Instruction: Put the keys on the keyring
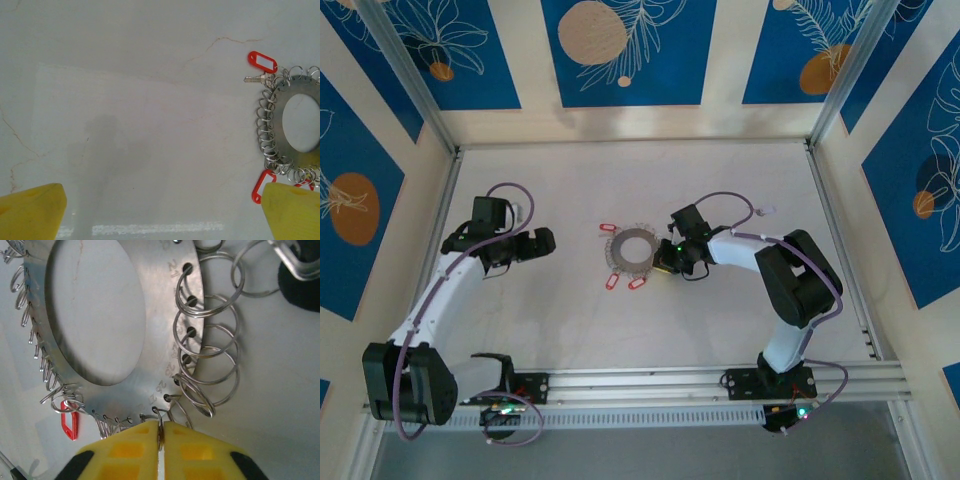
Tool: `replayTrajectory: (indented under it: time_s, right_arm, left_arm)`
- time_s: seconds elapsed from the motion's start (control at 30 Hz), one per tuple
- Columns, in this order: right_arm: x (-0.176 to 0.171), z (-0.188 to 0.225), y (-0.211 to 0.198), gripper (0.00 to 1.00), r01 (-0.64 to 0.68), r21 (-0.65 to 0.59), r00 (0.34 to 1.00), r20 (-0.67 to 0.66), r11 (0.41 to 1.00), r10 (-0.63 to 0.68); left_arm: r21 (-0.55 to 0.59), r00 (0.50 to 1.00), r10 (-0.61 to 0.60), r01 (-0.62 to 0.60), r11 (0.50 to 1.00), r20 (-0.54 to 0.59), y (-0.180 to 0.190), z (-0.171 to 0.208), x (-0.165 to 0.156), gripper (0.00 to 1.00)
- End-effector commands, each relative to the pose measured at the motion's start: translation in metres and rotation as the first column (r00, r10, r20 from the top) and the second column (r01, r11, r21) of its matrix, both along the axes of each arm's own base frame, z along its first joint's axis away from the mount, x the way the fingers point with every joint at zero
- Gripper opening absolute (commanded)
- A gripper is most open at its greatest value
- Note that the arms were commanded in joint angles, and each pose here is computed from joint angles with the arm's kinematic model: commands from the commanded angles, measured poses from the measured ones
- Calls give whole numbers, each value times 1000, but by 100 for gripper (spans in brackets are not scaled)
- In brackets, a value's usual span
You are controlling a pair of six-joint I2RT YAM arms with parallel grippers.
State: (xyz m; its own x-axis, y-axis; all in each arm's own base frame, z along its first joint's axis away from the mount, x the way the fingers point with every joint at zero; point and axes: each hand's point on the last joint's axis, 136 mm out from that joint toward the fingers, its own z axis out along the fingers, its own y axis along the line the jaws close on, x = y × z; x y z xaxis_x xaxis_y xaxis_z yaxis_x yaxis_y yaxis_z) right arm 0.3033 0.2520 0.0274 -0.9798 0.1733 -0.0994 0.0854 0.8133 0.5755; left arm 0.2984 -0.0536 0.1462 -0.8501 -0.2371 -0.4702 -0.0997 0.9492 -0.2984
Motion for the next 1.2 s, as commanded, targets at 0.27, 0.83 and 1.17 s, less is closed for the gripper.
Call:
replayTrajectory:
  time_s: [0.27, 0.83, 1.17]
  right_arm:
    - [-8, 11, -3, 6, -20, 8, 1000, 9, 1000, 20]
    - [-13, 4, -4, 18, -11, -9, 999, -45, 1000, 10]
    - [-19, -12, -1, 19, 19, -10, 996, -83, 1000, -20]
  left_arm:
    - [-49, 1000, -18, 18, 999, 8, -8, 9, 2, 100]
    - [-93, 998, -57, 57, 994, 6, -18, 7, 2, 100]
    - [-104, 998, -66, 66, 992, 1, -21, 7, 3, 100]
